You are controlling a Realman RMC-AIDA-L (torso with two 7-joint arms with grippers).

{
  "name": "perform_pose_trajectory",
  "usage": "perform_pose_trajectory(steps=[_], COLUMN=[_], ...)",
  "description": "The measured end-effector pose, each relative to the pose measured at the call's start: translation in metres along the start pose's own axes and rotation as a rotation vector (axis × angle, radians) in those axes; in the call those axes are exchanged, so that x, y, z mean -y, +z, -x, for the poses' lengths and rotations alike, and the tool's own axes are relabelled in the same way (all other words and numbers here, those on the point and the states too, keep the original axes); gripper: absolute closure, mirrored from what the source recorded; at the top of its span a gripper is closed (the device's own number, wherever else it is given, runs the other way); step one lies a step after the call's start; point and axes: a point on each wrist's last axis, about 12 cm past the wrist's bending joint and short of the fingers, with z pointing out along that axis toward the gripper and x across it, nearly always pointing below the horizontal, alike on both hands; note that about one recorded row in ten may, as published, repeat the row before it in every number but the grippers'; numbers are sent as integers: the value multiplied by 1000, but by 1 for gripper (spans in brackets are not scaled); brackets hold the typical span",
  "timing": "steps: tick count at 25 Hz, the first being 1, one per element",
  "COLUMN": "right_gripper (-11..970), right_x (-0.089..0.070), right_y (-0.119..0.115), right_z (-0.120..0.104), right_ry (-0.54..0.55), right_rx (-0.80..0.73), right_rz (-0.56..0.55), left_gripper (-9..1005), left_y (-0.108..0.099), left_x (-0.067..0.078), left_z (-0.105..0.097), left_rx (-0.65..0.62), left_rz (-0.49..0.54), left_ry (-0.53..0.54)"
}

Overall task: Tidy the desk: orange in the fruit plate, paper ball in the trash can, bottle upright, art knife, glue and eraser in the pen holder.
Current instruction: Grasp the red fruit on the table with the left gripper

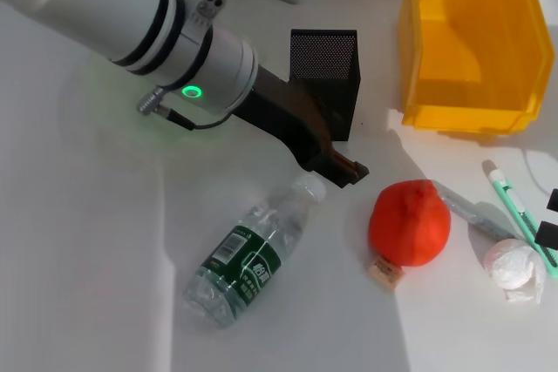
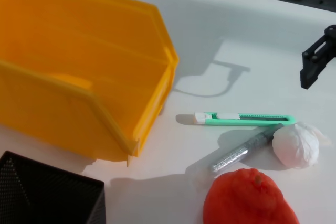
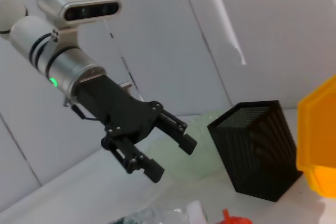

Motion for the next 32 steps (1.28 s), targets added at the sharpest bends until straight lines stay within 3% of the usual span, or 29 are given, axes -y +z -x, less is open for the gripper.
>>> perform_pose_trajectory(steps=[14,32], right_gripper=[273,273], right_x=[5,7], right_y=[0,8], right_z=[1,4], right_ry=[0,-6], right_rx=[-39,-82], right_rz=[-10,22], left_gripper=[211,217], left_y=[36,69], left_x=[20,24], left_z=[3,-15], left_rx=[24,74], left_rz=[-50,-24], left_ry=[26,-72])
